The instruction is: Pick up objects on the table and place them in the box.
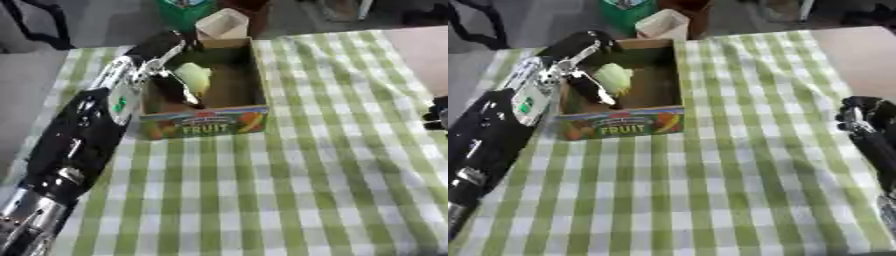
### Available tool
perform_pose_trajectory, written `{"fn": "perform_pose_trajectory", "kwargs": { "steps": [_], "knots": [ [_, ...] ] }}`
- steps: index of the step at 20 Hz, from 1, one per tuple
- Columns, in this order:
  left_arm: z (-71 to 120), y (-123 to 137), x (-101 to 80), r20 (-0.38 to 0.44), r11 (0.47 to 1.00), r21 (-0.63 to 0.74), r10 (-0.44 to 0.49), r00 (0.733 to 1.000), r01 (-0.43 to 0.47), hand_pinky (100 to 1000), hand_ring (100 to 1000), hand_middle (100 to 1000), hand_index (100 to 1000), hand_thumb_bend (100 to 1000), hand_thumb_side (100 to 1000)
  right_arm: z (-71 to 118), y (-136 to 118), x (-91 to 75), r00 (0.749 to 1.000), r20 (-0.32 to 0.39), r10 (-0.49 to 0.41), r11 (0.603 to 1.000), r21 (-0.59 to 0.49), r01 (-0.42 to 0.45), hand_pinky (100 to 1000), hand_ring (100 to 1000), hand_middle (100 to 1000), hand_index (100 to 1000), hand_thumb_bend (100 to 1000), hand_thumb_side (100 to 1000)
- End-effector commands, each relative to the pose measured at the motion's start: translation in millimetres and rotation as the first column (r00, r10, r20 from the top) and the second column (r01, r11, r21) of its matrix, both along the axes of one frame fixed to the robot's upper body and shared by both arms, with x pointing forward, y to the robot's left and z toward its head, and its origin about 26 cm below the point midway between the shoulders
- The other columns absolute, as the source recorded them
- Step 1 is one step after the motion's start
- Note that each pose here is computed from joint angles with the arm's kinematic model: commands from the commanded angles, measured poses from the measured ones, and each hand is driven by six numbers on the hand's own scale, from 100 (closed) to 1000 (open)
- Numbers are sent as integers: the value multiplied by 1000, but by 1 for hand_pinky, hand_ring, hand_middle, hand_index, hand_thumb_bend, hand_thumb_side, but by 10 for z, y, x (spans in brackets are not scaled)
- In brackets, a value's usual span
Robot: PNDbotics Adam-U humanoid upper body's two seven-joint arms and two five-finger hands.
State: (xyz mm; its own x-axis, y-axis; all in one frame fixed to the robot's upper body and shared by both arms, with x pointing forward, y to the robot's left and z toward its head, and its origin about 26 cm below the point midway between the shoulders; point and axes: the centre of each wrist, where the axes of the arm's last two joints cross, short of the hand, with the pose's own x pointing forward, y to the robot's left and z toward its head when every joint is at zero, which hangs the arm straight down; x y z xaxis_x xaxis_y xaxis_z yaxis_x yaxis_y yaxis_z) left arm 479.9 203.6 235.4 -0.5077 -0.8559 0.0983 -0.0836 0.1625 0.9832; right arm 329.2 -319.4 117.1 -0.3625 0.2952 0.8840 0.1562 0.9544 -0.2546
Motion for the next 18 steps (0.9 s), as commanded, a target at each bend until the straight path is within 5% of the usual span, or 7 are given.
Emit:
{"fn": "perform_pose_trajectory", "kwargs": {
  "steps": [1, 8, 18],
  "knots": [
    [377, 240, -111, 95, 999, -43, 18, 995, -14, 722, 730, 733, 799, 966, 297, 70, -58, -5, 1000, 23, -13, 1000, -9, 13, 608, 615, 561, 661, 100, 510],
    [587, 751, -512, 163, 964, -267, 46, 986, -1, 660, 648, 641, 749, 905, 244, 44, -99, -26, 999, 21, -33, 999, -6, 33, 609, 616, 561, 661, 100, 512],
    [178, 1349, -1043, 85, 864, -491, 178, 980, -114, 625, 611, 605, 722, 835, 153, 35, -131, -42, 998, 25, -53, 999, 0, 53, 609, 616, 561, 661, 100, 512]
  ]
}}
